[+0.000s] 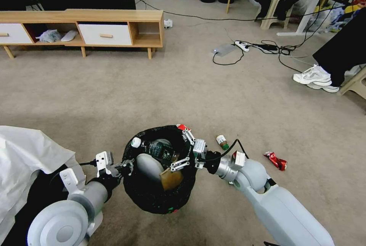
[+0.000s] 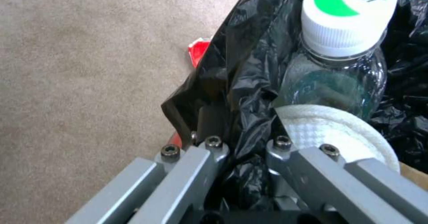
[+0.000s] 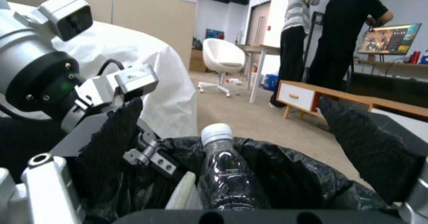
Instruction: Pick up the trash bin and place the garbage on the floor into it.
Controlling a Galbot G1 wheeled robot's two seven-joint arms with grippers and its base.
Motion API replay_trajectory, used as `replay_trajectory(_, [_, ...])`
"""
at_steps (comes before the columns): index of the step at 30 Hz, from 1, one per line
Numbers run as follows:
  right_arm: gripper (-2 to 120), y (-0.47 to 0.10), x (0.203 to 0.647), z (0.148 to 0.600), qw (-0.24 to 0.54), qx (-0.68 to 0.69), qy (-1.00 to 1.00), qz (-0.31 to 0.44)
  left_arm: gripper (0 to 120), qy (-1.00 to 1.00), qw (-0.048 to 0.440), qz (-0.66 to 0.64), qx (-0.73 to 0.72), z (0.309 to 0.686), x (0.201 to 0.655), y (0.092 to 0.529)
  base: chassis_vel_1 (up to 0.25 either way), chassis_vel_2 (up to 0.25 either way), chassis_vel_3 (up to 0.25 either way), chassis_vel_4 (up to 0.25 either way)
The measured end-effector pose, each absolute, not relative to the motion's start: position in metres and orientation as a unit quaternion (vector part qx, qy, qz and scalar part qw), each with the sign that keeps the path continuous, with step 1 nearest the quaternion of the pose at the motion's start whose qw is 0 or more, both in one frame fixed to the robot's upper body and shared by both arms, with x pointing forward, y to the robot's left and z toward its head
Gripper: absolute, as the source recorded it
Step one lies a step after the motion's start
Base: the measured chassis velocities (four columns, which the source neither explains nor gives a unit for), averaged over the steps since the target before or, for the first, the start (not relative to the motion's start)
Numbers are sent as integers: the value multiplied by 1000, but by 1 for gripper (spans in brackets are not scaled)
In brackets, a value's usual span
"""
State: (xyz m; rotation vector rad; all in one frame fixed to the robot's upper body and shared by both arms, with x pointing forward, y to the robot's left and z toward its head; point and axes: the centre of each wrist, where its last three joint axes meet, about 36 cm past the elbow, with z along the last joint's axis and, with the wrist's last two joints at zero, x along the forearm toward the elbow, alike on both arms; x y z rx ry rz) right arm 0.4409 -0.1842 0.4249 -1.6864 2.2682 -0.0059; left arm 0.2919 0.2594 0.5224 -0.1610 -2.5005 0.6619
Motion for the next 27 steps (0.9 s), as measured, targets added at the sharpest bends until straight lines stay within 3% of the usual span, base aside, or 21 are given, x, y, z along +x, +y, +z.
replay_trajectory(13, [100, -204, 435, 441, 169, -538, 826, 6, 4, -933, 255, 252, -38, 527, 296, 275, 0, 0, 0, 0])
replay_trajectory(18, [100, -223, 427, 459, 168, -369, 913, 54, 4, -937, 228, 264, 1, 533, 298, 290, 0, 0, 0, 0])
replay_trajectory(27, [100, -257, 406, 464, 175, -158, 971, 43, 4, -942, 198, 265, 59, 542, 294, 300, 0, 0, 0, 0])
